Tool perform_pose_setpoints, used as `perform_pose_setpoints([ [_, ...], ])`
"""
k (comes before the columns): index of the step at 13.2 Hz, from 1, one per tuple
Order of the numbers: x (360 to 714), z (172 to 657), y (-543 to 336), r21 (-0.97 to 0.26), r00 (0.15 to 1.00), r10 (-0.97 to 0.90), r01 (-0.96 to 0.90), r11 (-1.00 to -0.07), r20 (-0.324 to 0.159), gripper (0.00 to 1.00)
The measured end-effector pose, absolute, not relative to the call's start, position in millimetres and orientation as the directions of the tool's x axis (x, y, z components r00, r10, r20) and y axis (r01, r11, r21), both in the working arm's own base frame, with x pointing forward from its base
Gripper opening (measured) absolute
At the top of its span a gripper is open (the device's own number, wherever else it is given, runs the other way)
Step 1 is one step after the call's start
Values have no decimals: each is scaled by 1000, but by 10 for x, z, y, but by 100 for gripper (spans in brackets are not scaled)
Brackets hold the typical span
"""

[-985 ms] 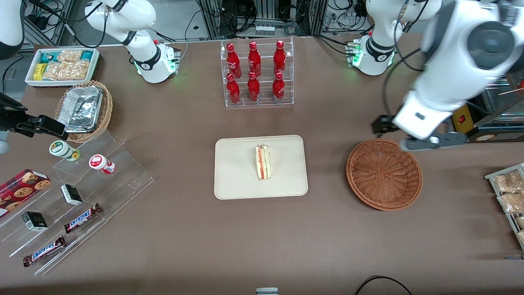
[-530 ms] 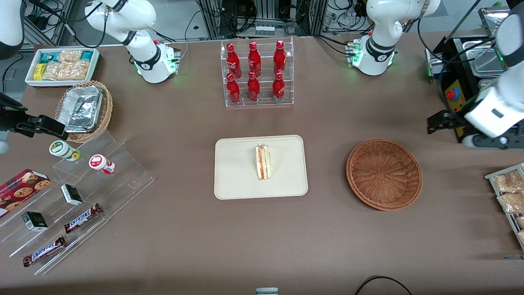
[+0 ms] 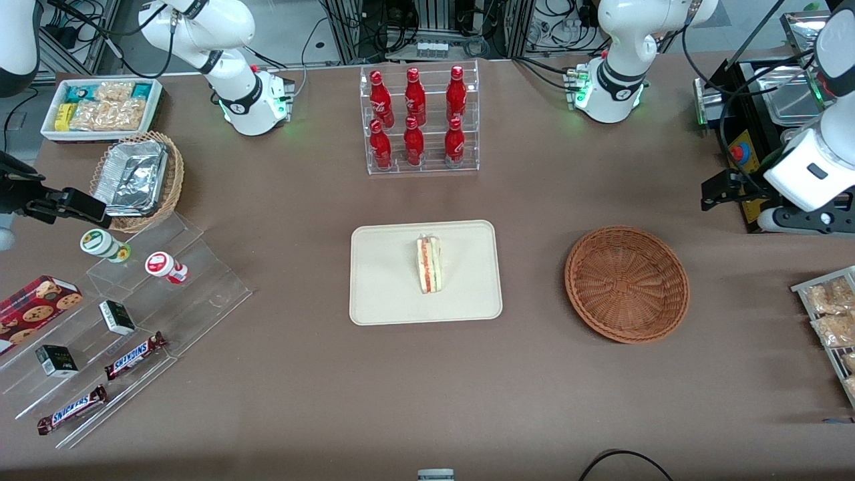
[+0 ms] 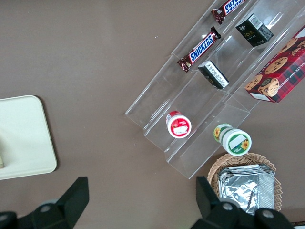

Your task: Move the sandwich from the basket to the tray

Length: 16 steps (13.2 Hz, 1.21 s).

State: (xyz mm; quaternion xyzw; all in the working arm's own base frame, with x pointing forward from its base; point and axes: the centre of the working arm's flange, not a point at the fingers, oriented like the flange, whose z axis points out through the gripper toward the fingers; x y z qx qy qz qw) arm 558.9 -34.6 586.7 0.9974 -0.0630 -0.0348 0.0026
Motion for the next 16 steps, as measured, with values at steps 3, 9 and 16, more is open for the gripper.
perform_pose_setpoints([
  [3,5593,5969,-439,8,990,-131,-130,-991,-47,100],
  [9,5542,6092,-340,2,993,-108,-108,-994,-41,100],
  [16,5360,6243,-285,-1,998,-43,-43,-999,-36,100],
])
